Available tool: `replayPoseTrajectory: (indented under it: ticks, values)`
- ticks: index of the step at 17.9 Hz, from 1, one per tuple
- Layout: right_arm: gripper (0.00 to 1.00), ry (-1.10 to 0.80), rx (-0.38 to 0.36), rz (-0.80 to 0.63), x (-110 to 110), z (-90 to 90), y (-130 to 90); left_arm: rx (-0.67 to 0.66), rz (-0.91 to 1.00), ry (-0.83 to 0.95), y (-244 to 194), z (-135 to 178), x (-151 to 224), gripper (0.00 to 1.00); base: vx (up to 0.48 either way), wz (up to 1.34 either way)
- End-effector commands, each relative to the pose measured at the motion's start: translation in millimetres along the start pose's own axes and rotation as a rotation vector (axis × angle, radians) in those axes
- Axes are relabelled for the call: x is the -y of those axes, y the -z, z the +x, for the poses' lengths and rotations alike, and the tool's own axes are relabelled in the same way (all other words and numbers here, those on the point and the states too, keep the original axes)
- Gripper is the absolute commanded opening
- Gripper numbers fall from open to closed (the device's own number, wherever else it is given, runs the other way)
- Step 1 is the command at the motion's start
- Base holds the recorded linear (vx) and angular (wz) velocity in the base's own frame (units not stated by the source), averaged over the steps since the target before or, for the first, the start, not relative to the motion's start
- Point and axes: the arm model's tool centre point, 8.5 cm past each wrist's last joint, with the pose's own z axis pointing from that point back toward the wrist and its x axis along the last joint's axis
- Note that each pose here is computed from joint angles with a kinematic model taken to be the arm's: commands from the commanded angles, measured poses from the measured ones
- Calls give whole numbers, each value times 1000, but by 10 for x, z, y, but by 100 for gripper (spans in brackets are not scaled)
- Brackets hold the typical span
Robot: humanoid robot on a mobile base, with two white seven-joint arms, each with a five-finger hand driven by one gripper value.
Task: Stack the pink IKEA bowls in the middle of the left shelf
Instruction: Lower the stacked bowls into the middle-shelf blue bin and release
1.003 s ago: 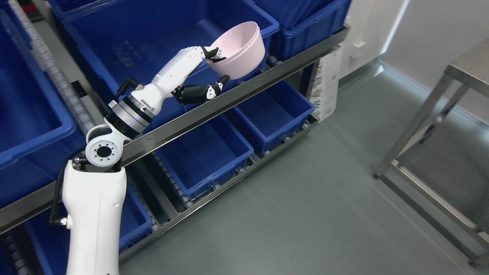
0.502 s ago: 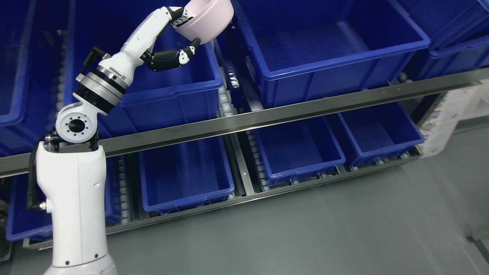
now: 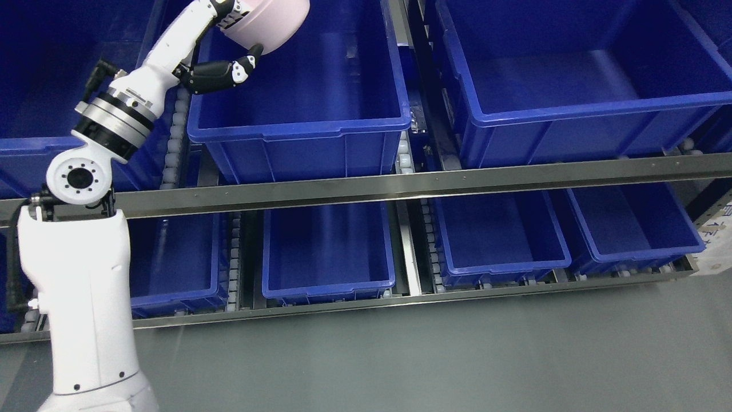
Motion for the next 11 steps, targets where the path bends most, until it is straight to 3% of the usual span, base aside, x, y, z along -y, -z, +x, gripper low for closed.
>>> replayPoseTrajectory:
  ticks: [1,11]
  values:
    - [100,-3,0,-17,114,1,-1,-50,3,11,-21,-190,-173,7,-11,-67]
    - [100,-3,0,-17,114,1,-1,-131,-42,1,131,-480,-247,7,-1,-9]
